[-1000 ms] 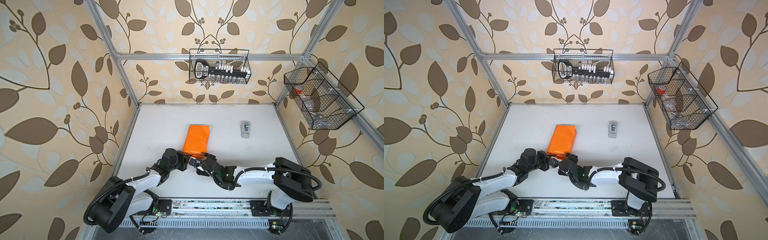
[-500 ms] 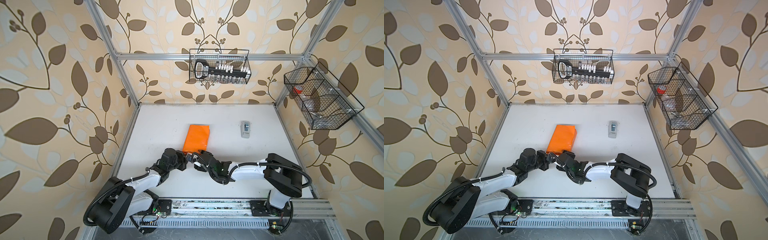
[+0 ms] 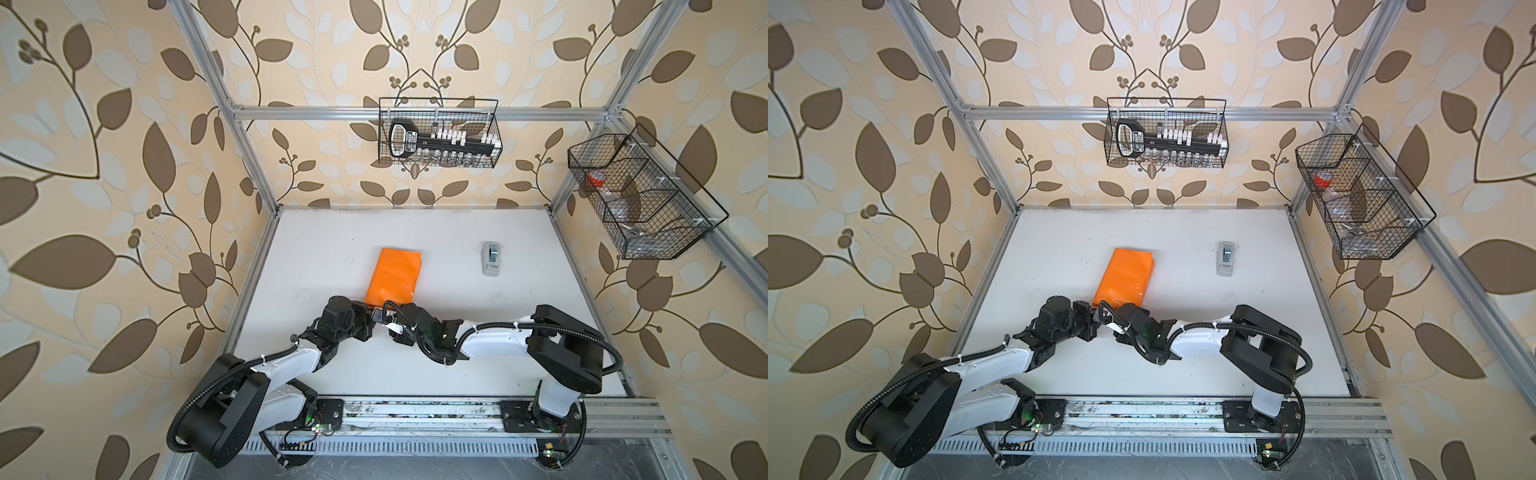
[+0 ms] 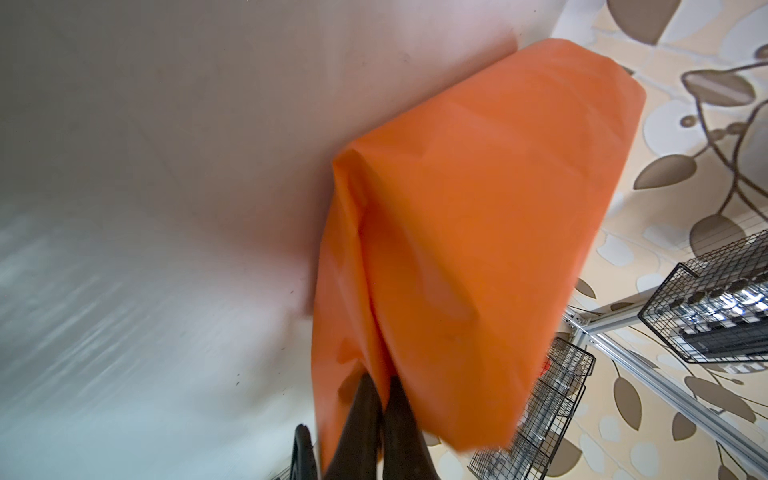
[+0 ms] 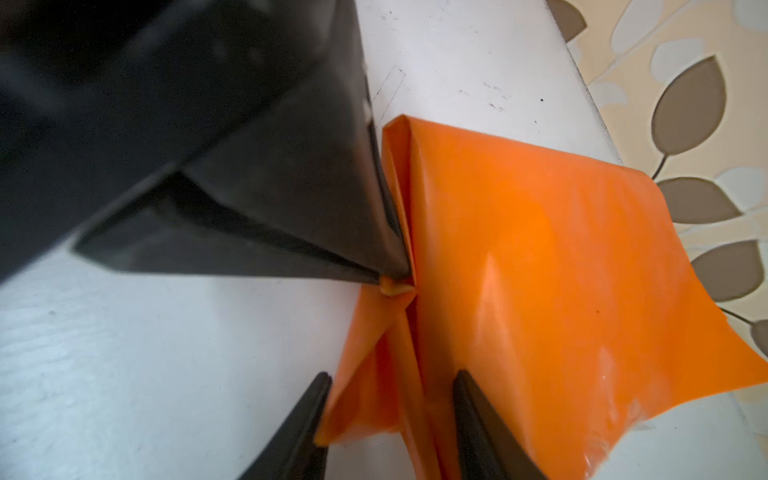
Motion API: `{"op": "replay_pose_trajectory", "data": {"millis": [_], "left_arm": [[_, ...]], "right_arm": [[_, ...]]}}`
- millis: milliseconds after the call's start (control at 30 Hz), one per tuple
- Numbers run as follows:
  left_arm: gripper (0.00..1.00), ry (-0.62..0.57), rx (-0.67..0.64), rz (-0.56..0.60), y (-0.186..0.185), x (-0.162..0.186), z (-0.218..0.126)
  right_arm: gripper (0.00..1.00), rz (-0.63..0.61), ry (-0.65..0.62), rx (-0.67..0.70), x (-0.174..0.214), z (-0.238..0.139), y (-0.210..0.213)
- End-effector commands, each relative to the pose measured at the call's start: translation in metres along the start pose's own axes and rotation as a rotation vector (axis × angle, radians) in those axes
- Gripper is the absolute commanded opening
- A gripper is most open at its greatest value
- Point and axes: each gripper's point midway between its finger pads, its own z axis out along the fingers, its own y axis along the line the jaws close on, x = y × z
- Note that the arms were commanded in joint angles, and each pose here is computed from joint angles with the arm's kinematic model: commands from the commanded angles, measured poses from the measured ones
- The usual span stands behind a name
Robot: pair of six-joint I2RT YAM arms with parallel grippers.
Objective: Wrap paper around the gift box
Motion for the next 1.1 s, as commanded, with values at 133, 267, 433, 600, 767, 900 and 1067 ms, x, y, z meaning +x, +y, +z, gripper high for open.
{"op": "replay_pose_trajectory", "data": {"millis": [133, 267, 433, 600, 767, 900, 1067], "left_arm": [[0.76, -0.002, 0.042, 0.062, -0.027, 0.006, -0.017], [0.99, -0.013, 0.024, 0.065, -0.021, 0.003, -0.022], [0.99, 0.0, 0.013, 0.058, -0.016, 0.001, -0.018], [0.99, 0.011, -0.002, 0.084, -0.021, 0.002, -0.013], [0.98, 0.025, -0.015, 0.098, -0.024, 0.004, -0.006], [0.97, 0.017, -0.027, 0.108, -0.027, -0.001, 0.0], [0.86, 0.025, -0.039, 0.113, -0.029, -0.005, 0.012]], "right_arm": [[0.46, 0.016, 0.033, -0.059, 0.005, 0.007, 0.004], [0.43, 0.029, 0.033, -0.071, 0.004, 0.008, 0.004], [0.4, 0.05, 0.035, -0.079, 0.002, 0.009, 0.001], [0.37, 0.097, 0.037, -0.089, 0.0, 0.012, -0.006], [0.32, 0.108, 0.039, -0.105, -0.001, 0.012, -0.007], [0.3, 0.115, 0.036, -0.107, -0.002, 0.012, -0.009], [0.28, 0.118, 0.036, -0.111, -0.002, 0.012, -0.009]]}}
